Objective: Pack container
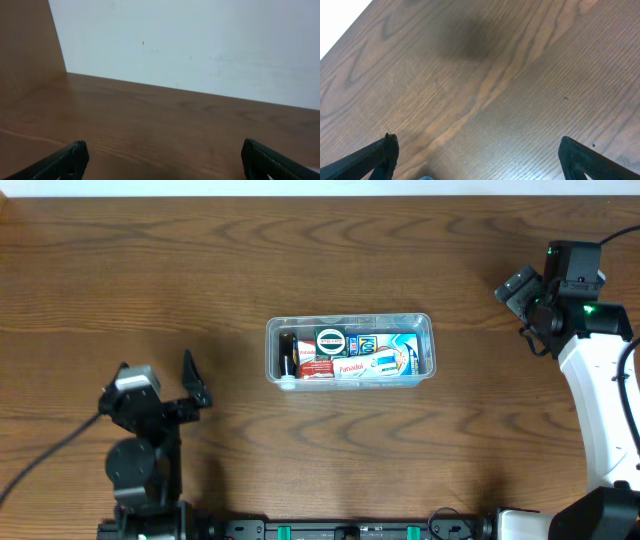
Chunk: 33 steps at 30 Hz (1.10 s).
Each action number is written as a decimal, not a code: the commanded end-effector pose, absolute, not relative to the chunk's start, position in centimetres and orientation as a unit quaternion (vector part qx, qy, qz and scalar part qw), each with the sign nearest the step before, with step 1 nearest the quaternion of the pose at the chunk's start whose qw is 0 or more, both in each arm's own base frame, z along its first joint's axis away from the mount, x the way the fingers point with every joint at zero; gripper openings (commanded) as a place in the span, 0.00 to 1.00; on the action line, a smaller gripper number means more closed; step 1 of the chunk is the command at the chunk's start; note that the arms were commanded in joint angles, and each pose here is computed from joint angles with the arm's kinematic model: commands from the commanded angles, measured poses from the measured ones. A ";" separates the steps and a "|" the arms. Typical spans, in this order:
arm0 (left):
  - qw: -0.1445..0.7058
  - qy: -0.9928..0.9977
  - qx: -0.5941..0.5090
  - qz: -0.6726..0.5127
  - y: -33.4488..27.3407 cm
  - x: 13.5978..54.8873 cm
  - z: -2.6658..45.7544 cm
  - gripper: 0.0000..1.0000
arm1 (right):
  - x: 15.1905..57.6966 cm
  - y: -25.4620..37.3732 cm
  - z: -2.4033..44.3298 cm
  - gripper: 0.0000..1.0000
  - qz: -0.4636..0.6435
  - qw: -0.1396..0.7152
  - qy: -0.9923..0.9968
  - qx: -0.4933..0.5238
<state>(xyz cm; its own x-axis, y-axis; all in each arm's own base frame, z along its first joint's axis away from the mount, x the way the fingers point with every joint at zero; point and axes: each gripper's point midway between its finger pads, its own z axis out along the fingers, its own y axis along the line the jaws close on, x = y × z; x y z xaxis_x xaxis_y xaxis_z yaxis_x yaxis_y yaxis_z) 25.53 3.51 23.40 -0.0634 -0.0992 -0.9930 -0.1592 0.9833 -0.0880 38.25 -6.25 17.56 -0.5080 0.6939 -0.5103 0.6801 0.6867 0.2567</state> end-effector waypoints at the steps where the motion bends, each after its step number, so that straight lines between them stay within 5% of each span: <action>1: 0.692 0.717 -0.083 0.020 3.3 24.8 22.6 0.98 | 38.2 -6.4 17.4 0.99 0.010 0.297 0.866 0.402; 21: 0.651 0.750 -0.119 -0.002 3.4 24.1 13.7 0.98 | 38.2 -6.4 17.4 0.99 0.010 0.297 0.866 0.402; 33: 0.648 0.755 -0.097 0.023 3.5 24.1 13.5 0.98 | 38.2 -6.4 17.4 0.99 0.010 0.297 0.866 0.402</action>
